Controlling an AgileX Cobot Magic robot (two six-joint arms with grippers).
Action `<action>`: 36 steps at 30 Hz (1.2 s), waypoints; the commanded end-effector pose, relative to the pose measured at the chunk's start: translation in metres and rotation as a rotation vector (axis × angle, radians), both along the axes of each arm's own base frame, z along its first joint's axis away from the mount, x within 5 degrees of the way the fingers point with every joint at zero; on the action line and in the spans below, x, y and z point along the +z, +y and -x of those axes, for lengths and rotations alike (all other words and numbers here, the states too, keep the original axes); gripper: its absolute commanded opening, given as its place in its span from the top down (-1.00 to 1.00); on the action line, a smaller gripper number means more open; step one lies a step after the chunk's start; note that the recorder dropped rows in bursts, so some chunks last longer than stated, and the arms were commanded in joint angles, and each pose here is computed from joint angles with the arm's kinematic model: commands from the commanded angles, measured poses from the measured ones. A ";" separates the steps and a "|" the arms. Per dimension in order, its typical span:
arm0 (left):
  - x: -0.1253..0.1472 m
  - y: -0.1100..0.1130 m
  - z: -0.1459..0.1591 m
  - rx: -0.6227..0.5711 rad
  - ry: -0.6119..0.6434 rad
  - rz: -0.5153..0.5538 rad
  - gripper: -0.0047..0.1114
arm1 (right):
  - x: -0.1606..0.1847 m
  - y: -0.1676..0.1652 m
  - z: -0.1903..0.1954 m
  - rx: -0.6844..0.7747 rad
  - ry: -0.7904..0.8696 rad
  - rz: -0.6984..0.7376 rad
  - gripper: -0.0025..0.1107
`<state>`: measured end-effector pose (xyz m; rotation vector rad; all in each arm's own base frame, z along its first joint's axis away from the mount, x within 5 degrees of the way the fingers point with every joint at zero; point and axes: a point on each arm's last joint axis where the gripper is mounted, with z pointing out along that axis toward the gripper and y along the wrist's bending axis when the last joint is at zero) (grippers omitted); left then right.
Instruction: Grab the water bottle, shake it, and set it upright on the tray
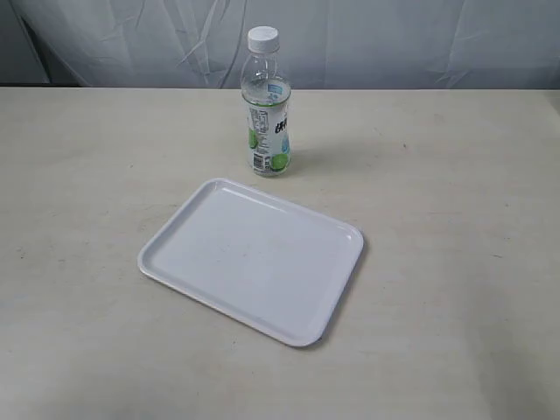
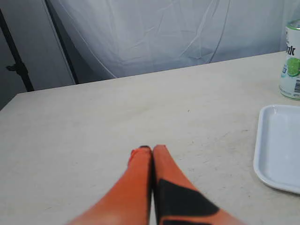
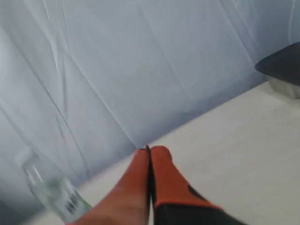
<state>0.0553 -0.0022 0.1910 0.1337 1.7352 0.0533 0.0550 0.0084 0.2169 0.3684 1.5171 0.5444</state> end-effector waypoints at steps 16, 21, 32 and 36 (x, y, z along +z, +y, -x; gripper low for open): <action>0.000 0.000 0.000 0.000 -0.010 0.001 0.91 | 0.049 0.025 0.020 0.313 -0.062 -0.237 0.97; 0.000 0.000 0.000 0.000 -0.010 0.001 0.91 | 0.131 0.048 0.023 0.528 -0.261 0.391 0.97; 0.000 0.000 0.000 0.000 -0.010 0.001 0.91 | 0.056 0.127 -0.186 0.781 0.253 0.691 0.97; 0.000 0.000 0.000 -0.001 -0.010 -0.001 0.91 | 0.041 0.177 -0.214 0.775 0.243 0.841 0.97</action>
